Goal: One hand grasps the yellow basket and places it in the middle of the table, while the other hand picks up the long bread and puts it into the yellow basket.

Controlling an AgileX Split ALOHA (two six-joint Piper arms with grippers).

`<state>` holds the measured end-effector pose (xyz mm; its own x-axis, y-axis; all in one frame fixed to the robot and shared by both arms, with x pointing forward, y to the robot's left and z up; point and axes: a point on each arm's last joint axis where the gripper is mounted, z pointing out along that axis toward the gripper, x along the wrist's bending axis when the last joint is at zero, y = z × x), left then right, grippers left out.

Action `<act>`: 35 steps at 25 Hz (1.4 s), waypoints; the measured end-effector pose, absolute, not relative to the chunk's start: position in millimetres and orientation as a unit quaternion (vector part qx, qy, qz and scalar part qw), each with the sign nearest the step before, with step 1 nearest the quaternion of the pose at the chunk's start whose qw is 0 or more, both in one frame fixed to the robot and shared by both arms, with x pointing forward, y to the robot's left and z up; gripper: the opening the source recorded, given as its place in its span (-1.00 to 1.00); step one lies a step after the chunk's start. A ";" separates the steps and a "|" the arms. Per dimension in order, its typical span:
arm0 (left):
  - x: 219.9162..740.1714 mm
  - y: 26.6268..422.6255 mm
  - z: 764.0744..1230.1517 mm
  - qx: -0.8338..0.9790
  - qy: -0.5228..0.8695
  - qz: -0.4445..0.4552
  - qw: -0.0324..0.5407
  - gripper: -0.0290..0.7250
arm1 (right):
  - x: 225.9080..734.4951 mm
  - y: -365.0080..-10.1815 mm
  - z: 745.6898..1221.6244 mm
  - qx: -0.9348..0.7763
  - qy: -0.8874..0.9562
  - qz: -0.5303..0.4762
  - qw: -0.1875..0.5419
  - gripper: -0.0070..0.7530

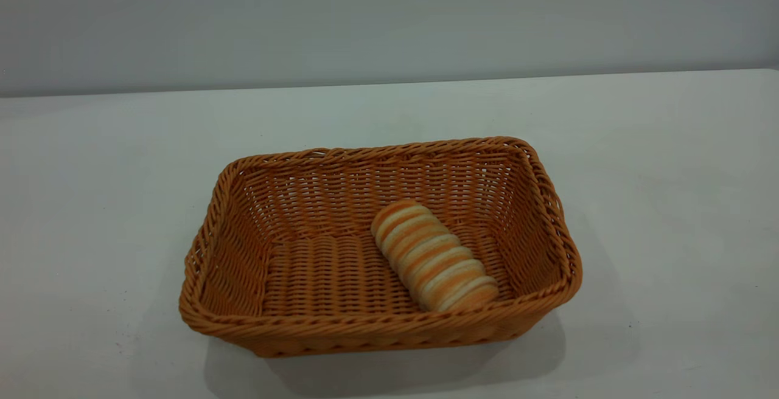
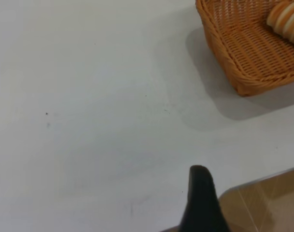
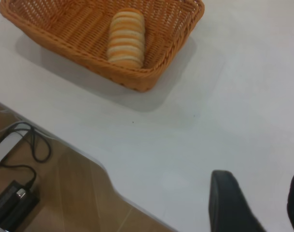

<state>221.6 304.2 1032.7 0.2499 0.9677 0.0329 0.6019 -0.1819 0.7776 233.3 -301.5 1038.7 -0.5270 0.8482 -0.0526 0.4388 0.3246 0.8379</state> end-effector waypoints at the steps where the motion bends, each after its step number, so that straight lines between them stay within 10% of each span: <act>1: 221.6 304.2 1032.7 0.718 0.547 0.276 0.332 0.59 | 233.3 -301.5 1038.7 0.416 0.774 0.406 0.252 -0.08; 35: 221.1 300.2 1032.7 0.656 0.619 0.308 0.302 0.59 | 231.2 -298.3 1038.6 0.590 0.646 0.339 0.346 -0.09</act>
